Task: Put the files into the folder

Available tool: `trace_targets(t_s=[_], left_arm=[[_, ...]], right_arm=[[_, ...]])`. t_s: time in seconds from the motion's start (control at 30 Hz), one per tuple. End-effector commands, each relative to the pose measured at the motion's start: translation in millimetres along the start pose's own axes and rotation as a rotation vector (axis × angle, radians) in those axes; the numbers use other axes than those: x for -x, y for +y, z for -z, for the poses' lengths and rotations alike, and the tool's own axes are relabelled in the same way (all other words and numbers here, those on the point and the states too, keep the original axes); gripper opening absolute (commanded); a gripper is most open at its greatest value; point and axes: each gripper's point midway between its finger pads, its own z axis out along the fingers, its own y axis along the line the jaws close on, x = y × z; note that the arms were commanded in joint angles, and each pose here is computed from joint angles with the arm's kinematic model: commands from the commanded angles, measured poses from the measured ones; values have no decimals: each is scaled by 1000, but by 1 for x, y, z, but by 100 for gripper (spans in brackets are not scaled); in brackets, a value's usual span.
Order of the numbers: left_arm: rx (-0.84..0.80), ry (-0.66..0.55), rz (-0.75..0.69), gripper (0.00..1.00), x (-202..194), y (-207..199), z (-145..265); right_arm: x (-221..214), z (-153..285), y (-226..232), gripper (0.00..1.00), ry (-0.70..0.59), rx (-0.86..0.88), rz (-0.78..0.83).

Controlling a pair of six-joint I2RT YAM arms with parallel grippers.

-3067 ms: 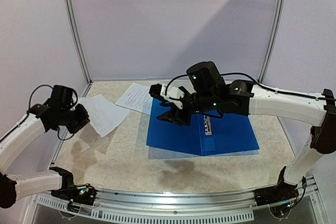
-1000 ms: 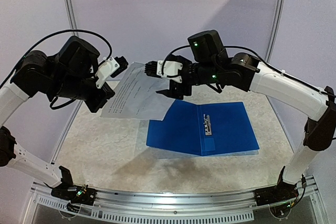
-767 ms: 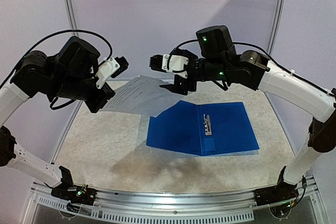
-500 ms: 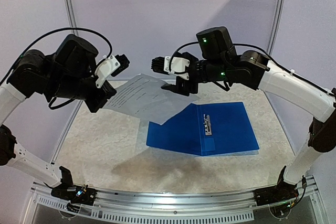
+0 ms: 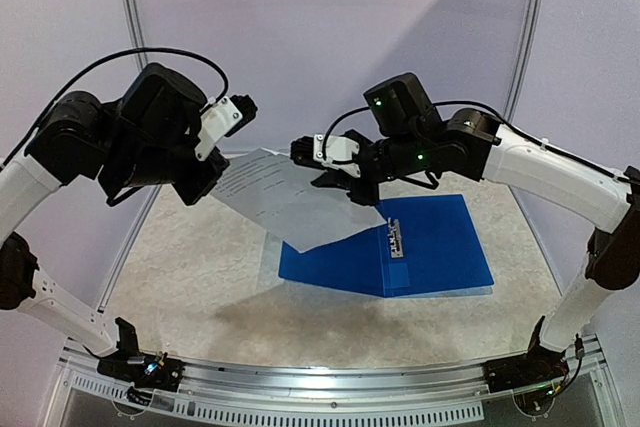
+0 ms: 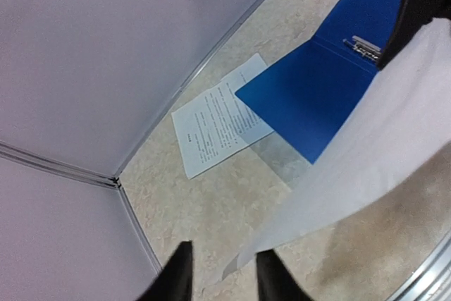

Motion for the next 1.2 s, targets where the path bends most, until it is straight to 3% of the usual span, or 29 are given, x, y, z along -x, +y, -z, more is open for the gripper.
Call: trace_targets(t_s=[0.0, 0.07, 0.2, 0.27, 0.43, 0.53, 0.73, 1.0, 1.17], left_arm=[[134, -63, 80, 70, 19, 27, 11], [123, -95, 149, 83, 32, 27, 11], [134, -130, 401, 90, 51, 27, -6], [44, -117, 556, 90, 49, 10, -32], [-218, -68, 853, 89, 12, -42, -100], [-318, -1, 981, 89, -32, -66, -142], [-470, 108, 994, 90, -58, -110, -191], [-449, 249, 1079, 89, -87, -123, -233], [-511, 241, 1126, 84, -92, -126, -245]], right_arm=[[-25, 13, -4, 0, 15, 43, -143], [-43, 18, -12, 0, 29, 59, -256], [-87, 36, -37, 0, 55, 28, -471], [-110, 49, -46, 0, 55, -16, -576], [-154, 104, -77, 0, 44, -185, -750], [-187, 130, -85, 0, 56, -222, -872], [-241, 147, -73, 0, 88, -273, -1023], [-249, 161, -54, 0, 62, -341, -1048], [-247, 165, -51, 0, 62, -347, -1050]])
